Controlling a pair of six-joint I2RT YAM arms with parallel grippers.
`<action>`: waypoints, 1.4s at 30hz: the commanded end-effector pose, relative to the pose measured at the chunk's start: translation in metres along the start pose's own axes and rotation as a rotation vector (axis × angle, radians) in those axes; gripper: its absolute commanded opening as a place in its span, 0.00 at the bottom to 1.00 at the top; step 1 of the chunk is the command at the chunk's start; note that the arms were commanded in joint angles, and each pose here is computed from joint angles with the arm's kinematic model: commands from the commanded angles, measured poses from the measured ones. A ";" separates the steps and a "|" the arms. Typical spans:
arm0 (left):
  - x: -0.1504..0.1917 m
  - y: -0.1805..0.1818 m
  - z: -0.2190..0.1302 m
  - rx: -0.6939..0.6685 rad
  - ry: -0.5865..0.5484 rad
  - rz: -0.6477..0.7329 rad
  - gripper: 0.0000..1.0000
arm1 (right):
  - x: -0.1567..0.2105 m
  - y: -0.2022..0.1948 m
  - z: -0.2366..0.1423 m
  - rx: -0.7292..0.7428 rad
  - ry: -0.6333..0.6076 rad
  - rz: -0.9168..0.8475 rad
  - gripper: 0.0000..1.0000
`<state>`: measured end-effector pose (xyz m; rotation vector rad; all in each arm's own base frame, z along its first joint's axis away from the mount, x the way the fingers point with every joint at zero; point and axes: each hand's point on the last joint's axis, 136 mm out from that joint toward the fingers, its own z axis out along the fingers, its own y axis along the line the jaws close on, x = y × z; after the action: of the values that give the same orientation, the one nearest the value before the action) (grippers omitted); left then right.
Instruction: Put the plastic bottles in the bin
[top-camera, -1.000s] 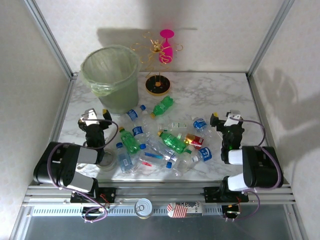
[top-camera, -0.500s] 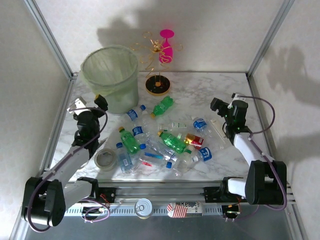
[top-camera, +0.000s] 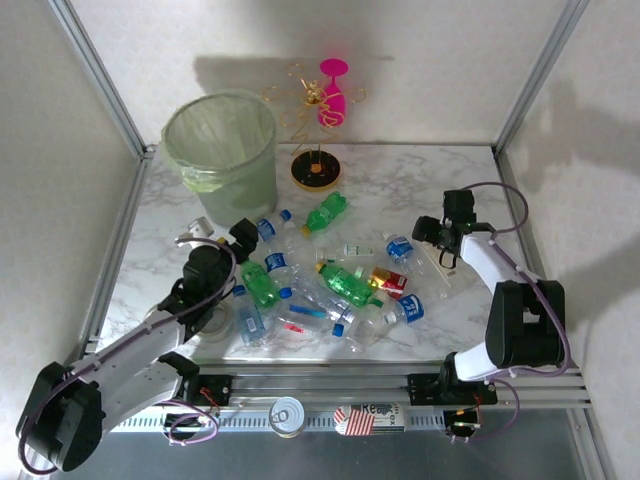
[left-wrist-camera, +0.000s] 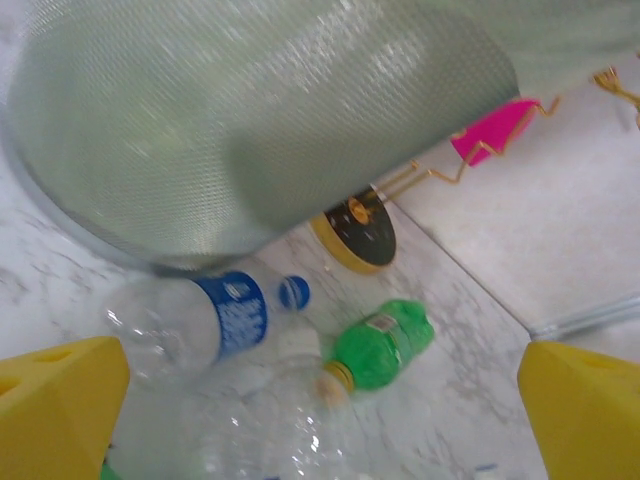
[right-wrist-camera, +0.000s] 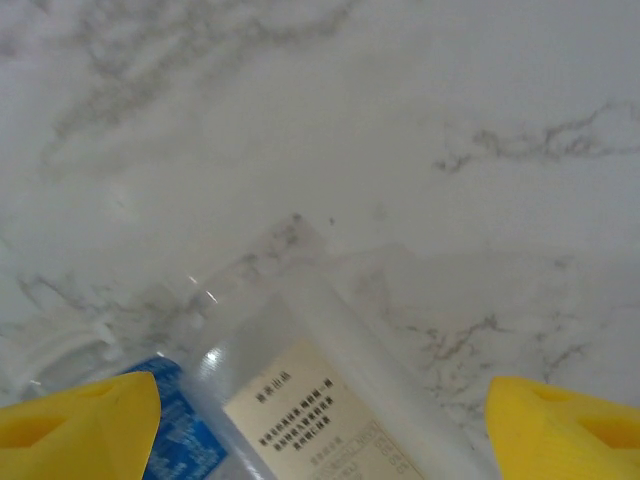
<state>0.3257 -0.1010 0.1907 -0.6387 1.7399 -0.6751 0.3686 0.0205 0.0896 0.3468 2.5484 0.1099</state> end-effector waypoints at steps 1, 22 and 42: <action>-0.004 -0.034 0.004 0.066 -0.021 -0.045 0.99 | 0.009 -0.005 0.005 0.057 0.051 -0.039 0.86; 0.053 -0.100 0.032 0.161 0.120 0.020 0.99 | -0.002 -0.019 0.052 0.189 0.041 -0.073 0.89; 0.076 -0.167 0.040 0.386 0.268 0.130 0.99 | -0.100 0.024 -0.051 0.000 -0.329 -0.049 0.46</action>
<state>0.3650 -0.2486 0.2308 -0.3243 1.8284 -0.9152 0.4109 0.0028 0.1227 0.3029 2.4079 -0.1041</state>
